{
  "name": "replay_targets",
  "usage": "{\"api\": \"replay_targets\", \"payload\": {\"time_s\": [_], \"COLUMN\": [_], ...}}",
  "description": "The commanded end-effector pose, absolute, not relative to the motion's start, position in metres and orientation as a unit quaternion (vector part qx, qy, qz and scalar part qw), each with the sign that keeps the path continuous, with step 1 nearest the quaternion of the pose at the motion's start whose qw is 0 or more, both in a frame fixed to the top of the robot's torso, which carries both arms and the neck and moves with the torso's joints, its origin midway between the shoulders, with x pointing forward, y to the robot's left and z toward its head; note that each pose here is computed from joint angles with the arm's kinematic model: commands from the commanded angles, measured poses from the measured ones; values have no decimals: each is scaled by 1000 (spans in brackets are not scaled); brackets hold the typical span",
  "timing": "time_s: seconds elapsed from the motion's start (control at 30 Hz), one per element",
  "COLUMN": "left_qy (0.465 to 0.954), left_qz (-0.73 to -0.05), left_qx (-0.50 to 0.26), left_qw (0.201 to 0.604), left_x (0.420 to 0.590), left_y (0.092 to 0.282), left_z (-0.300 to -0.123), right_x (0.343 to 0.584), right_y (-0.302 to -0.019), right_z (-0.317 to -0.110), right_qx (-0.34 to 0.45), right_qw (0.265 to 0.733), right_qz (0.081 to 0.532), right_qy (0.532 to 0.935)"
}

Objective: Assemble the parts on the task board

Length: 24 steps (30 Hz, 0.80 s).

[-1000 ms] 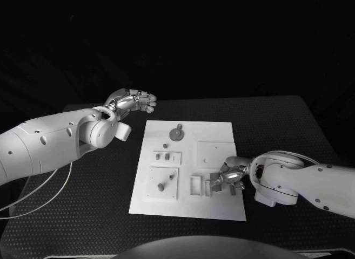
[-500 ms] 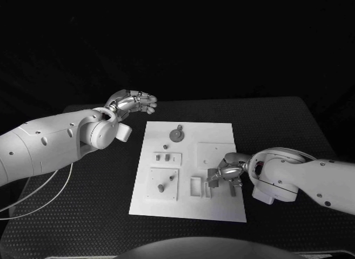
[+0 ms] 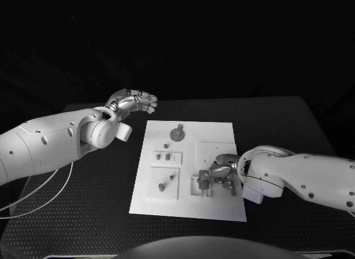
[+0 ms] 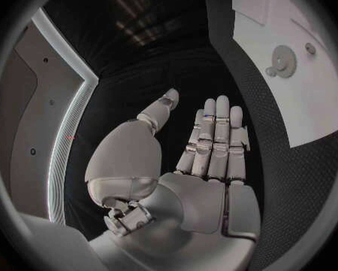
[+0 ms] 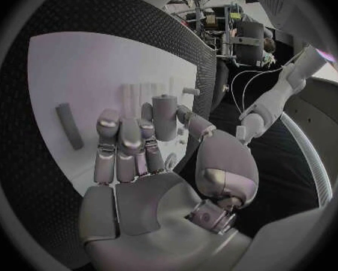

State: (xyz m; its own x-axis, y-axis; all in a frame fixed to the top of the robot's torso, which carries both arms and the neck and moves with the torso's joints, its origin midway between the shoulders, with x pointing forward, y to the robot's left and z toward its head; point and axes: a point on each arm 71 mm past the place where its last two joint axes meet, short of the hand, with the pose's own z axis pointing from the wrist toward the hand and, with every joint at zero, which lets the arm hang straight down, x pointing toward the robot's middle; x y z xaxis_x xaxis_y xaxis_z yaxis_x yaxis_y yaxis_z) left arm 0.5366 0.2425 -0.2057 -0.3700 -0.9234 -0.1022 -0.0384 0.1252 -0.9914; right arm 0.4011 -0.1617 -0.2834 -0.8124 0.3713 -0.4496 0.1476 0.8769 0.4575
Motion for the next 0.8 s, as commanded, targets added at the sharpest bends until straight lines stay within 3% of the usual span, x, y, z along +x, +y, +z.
{"api": "replay_targets", "payload": {"time_s": [0.03,0.8], "left_qy": [628,629], "left_qz": [-546,-547], "left_qx": [-381,-377], "left_qw": [404,404], "left_x": [536,536], "left_y": [240,239], "left_z": [-205,-204], "right_x": [398,399], "right_y": [-161,-157], "right_z": [-286,-295], "right_qx": [136,122], "right_qw": [250,249], "right_qz": [200,193], "right_qy": [937,941]}}
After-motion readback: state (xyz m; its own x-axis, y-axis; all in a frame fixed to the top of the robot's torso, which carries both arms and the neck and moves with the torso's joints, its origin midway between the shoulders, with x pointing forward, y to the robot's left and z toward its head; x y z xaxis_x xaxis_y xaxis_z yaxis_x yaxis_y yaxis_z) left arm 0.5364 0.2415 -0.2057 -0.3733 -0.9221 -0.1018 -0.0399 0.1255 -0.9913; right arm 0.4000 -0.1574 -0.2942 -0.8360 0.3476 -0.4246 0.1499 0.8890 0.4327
